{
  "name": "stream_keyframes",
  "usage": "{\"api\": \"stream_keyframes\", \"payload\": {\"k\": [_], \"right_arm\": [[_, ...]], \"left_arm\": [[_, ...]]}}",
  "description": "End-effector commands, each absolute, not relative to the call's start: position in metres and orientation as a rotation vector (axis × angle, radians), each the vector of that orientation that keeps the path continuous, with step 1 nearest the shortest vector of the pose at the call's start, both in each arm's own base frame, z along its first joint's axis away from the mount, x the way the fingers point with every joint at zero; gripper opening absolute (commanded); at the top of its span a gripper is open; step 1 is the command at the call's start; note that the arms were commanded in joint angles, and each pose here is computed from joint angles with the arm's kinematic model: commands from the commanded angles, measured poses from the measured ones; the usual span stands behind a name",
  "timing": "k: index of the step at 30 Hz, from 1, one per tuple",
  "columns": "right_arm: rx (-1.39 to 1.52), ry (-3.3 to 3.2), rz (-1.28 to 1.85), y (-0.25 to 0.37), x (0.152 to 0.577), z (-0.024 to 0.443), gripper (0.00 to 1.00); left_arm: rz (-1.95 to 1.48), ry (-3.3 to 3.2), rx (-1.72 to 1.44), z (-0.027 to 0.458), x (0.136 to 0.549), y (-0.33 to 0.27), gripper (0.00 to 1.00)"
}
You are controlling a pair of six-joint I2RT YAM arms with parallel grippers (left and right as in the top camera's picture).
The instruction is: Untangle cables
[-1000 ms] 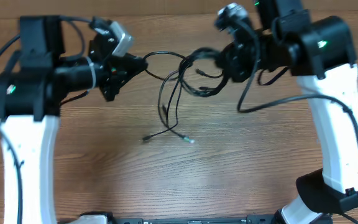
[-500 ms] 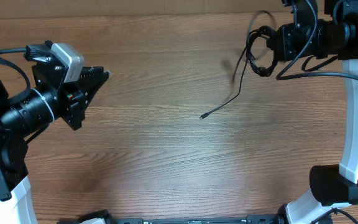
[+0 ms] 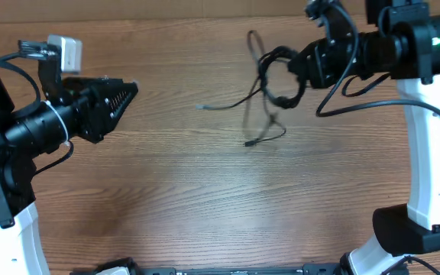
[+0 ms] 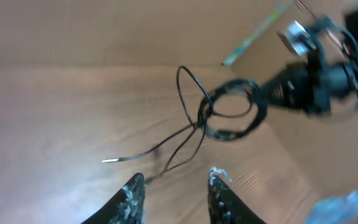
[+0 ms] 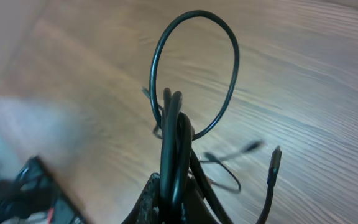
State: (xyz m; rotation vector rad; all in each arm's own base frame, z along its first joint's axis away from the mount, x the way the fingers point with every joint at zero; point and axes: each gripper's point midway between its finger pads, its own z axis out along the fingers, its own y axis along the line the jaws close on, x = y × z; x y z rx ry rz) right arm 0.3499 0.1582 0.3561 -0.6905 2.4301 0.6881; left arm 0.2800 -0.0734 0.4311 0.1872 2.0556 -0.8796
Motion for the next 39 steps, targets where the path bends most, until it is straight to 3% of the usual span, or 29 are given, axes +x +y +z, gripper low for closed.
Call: {"api": "stream_keyframes", "payload": {"k": [1,5,13,16,17,28,39], "right_arm": [[-0.862,2.301,0.766,0.188,0.326,0.38,0.04],[-0.982,2.283,0.697,0.205,0.316,0.374,0.04],[-1.162,2.215,0.61,0.236,0.301,0.369,0.04],[-1.184,2.205,0.602,0.24,0.298,0.369,0.04],[-1.187,2.204,0.603,0.241,0.298,0.369,0.04],[-1.205,2.198,0.616,0.246,0.293,0.369,0.04],[-1.218,2.178,0.676,0.251,0.289,0.372,0.04]], "left_arm": [[-0.906,2.146,-0.204,0.421,0.29,-0.054,0.33],[-0.901,2.206,-0.371,0.406,0.293,-0.045,0.34],[-0.947,2.369,-0.416,0.368,0.309,-0.059,0.33],[-1.005,2.445,-0.437,0.351,0.319,-0.075,0.1],[-1.033,2.47,-0.441,0.346,0.322,-0.082,0.08],[-1.279,2.571,-0.187,0.315,0.355,-0.175,0.36],[-1.255,2.544,-0.174,0.314,0.367,-0.177,0.37]]}}
